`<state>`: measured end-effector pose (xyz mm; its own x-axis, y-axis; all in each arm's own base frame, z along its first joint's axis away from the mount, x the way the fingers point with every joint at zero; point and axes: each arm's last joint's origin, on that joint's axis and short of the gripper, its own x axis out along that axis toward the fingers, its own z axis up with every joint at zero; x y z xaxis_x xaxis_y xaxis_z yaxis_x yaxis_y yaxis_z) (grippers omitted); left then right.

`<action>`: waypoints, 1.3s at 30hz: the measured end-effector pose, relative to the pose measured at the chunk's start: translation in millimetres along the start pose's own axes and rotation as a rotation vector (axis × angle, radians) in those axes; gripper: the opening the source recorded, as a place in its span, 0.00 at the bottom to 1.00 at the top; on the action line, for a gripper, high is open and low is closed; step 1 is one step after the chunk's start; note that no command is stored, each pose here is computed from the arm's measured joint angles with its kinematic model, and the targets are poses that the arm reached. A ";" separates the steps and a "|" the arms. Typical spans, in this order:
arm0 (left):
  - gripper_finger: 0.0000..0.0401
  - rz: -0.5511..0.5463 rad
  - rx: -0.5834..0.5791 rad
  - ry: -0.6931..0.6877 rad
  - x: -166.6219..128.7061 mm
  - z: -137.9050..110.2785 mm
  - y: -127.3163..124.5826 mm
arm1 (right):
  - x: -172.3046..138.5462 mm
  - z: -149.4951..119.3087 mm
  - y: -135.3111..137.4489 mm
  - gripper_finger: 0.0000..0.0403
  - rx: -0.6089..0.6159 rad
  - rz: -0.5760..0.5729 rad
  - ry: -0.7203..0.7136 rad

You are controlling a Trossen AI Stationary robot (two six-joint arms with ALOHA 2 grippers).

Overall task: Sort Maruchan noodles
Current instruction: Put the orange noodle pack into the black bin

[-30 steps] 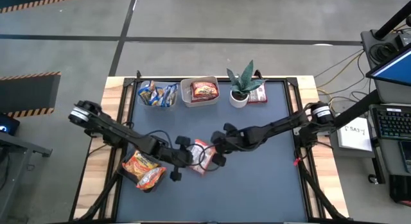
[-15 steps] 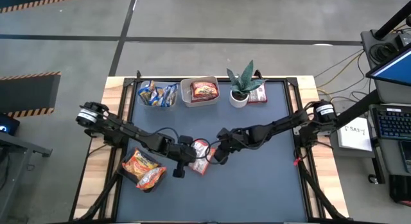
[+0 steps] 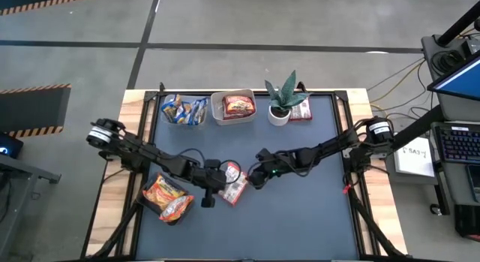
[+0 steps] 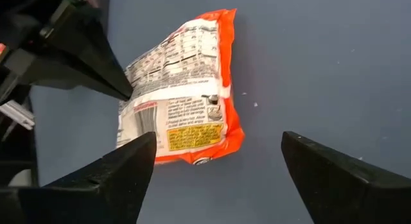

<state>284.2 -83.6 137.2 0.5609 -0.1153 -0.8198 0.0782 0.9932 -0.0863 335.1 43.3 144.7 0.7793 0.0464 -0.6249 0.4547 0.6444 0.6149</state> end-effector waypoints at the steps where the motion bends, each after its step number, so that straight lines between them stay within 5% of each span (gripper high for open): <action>1: 0.00 -0.004 -0.008 -0.003 0.7 -1.8 0.4 | 0.0 -0.8 -0.7 0.81 0.005 0.009 0.001; 13: 0.00 -0.015 -0.052 -0.032 2.4 -12.7 2.6 | 13.1 -5.8 -5.6 0.81 0.020 0.056 -0.029; 28: 0.00 -0.033 -0.025 -0.026 -49.8 -12.6 0.1 | 30.3 -10.2 -9.9 0.81 0.002 0.115 -0.032; 39: 0.00 -0.057 -0.033 0.045 -14.9 -26.3 -2.3 | 43.3 -11.0 -9.1 0.81 0.020 0.216 -0.083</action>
<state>254.0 -83.7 134.7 0.5186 -0.1719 -0.8376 0.0811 0.9851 -0.1519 359.9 47.9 106.8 0.8921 0.1181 -0.4360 0.2810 0.6107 0.7403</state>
